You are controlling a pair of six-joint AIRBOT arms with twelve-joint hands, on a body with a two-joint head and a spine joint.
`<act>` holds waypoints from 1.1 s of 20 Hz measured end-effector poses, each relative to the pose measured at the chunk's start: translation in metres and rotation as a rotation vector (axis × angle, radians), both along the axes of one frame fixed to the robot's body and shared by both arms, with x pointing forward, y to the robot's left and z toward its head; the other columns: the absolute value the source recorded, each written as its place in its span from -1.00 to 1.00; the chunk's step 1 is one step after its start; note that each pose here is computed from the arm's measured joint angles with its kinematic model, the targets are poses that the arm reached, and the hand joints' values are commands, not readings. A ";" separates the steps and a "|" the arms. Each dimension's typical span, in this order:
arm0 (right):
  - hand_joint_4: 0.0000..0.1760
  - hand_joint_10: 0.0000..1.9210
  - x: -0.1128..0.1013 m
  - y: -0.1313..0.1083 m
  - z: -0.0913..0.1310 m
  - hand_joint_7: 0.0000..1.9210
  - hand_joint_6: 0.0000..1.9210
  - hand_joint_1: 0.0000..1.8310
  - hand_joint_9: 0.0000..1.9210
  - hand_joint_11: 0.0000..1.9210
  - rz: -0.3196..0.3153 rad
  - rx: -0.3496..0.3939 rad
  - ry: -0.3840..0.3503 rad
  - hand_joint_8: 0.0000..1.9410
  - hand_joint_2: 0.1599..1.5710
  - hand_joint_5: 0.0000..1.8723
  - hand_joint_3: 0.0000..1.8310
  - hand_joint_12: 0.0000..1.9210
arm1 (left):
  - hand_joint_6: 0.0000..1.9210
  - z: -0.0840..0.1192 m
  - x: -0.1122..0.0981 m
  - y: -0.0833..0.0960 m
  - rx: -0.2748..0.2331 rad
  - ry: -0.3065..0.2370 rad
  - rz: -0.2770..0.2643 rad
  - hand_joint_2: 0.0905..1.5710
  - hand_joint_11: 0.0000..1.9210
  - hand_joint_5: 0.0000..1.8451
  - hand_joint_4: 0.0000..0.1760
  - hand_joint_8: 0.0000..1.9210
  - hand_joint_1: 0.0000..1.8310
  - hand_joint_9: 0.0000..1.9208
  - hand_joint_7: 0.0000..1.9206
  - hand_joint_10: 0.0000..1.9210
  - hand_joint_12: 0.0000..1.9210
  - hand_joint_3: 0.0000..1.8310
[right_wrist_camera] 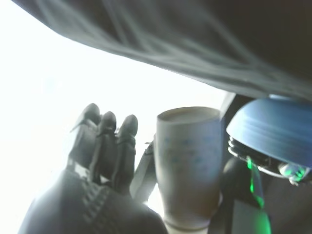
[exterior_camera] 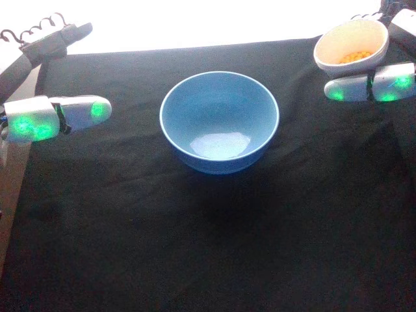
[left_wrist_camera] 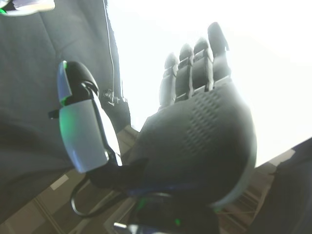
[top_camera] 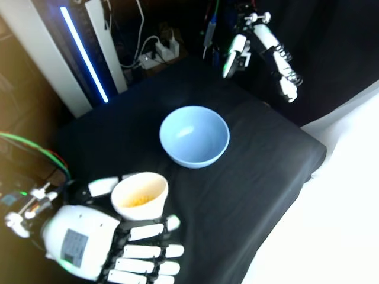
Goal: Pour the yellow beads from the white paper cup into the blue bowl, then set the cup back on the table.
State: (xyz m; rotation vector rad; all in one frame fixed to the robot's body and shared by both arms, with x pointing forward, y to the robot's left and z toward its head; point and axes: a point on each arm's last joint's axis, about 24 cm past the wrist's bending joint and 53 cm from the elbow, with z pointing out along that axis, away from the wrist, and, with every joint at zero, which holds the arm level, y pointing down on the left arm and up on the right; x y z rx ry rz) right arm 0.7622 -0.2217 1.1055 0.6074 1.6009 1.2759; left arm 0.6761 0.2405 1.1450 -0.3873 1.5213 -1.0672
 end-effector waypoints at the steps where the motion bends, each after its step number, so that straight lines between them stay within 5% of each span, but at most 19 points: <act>1: -1.00 -0.98 0.000 0.000 0.001 -0.04 0.10 0.24 -0.10 -0.35 0.000 -0.001 -0.002 -0.99 0.39 -0.01 -1.00 -0.33 | -1.00 0.000 0.000 0.000 -0.002 0.001 0.003 0.14 -1.00 -0.75 -1.00 -0.99 -0.35 -0.81 -0.78 -0.99 -0.40 -1.00; 3: -1.00 -0.98 0.000 0.000 0.001 0.03 0.15 0.24 0.01 -0.23 0.004 -0.007 -0.002 -0.99 0.42 -0.05 -1.00 -0.29 | -1.00 0.000 0.001 0.001 -0.001 0.000 0.004 0.14 -1.00 -0.74 -1.00 -1.00 -0.32 -0.83 -0.78 -1.00 -0.44 -1.00; 4: -1.00 -0.97 0.000 0.002 0.002 0.15 0.18 0.33 0.19 -0.10 0.008 -0.011 -0.004 -0.46 0.35 -0.02 -0.99 -0.21 | -1.00 0.000 0.001 0.001 0.000 0.000 0.004 0.14 -1.00 -0.75 -1.00 -1.00 -0.33 -0.83 -0.79 -1.00 -0.41 -1.00; 5: -1.00 -0.97 0.001 0.003 0.005 0.16 0.19 0.34 0.26 -0.07 0.010 -0.008 -0.010 -0.28 0.35 -0.04 -1.00 -0.14 | -1.00 0.000 0.001 0.002 0.004 -0.002 0.003 0.15 -1.00 -0.76 -1.00 -1.00 -0.34 -0.83 -0.79 -1.00 -0.39 -1.00; 9: -1.00 -0.93 0.007 0.014 0.023 0.14 0.00 0.36 0.41 -0.18 0.033 -0.017 -0.049 -0.02 0.35 -0.04 -1.00 0.38 | -1.00 0.000 0.002 0.002 0.003 -0.001 0.005 0.14 -1.00 -0.76 -1.00 -1.00 -0.34 -0.84 -0.80 -1.00 -0.39 -1.00; 13: -1.00 -0.93 0.009 0.025 0.037 0.11 0.12 0.34 0.39 -0.13 0.062 -0.031 -0.084 -0.02 0.38 -0.09 -1.00 0.33 | -1.00 0.000 0.002 0.002 0.002 -0.001 0.006 0.15 -1.00 -0.75 -1.00 -1.00 -0.33 -0.82 -0.78 -1.00 -0.32 -1.00; 15: -1.00 -0.92 0.010 0.031 0.043 0.02 -0.03 0.33 0.32 -0.35 0.075 -0.044 -0.095 0.18 0.38 -0.01 -1.00 0.59 | -1.00 0.000 0.002 0.003 0.003 -0.002 0.006 0.13 -1.00 -0.77 -1.00 -1.00 -0.37 -0.82 -0.79 -1.00 -0.30 -1.00; 16: -1.00 -0.47 0.010 0.035 0.048 0.03 -0.03 0.34 0.21 -0.29 0.084 -0.047 -0.106 0.17 0.38 -0.02 -0.99 0.66 | -1.00 0.000 0.002 0.003 0.003 -0.002 0.006 0.12 -1.00 -0.77 -1.00 -1.00 -0.38 -0.81 -0.78 -1.00 -0.31 -1.00; 17: -1.00 -0.25 0.010 0.040 0.054 0.05 0.04 0.33 0.03 -0.36 0.096 -0.050 -0.122 0.08 0.37 -0.02 -1.00 0.61 | -0.99 0.000 0.002 0.002 0.003 -0.002 0.005 0.12 -1.00 -0.75 -1.00 -1.00 -0.37 -0.81 -0.78 -1.00 -0.31 -1.00; 19: -1.00 -0.55 0.008 0.049 0.062 0.16 0.14 0.35 0.26 -0.11 0.121 -0.058 -0.143 -0.13 0.36 -0.08 -1.00 0.32 | -1.00 0.000 0.002 0.003 0.003 -0.003 0.006 0.11 -1.00 -0.76 -1.00 -1.00 -0.40 -0.81 -0.78 -1.00 -0.33 -1.00; 20: -1.00 -0.55 0.007 0.054 0.064 0.16 0.14 0.35 0.26 -0.11 0.134 -0.062 -0.150 -0.13 0.36 -0.08 -1.00 0.32 | -1.00 0.000 0.002 0.003 0.003 -0.002 0.006 0.11 -1.00 -0.76 -1.00 -1.00 -0.40 -0.81 -0.78 -1.00 -0.33 -1.00; 21: -1.00 -0.78 0.005 0.062 0.068 0.09 0.17 0.33 0.21 -0.36 0.155 -0.073 -0.162 -0.10 0.37 -0.05 -1.00 0.37 | -1.00 0.000 0.002 0.002 0.003 -0.003 0.005 0.11 -1.00 -0.77 -1.00 -1.00 -0.42 -0.81 -0.78 -1.00 -0.36 -1.00; 22: -1.00 -0.78 0.002 0.069 0.071 0.11 0.18 0.33 0.26 -0.28 0.174 -0.079 -0.173 -0.09 0.37 -0.08 -1.00 0.37 | -1.00 0.000 0.002 0.003 0.003 -0.003 0.006 0.10 -1.00 -0.77 -1.00 -1.00 -0.43 -0.81 -0.78 -1.00 -0.36 -1.00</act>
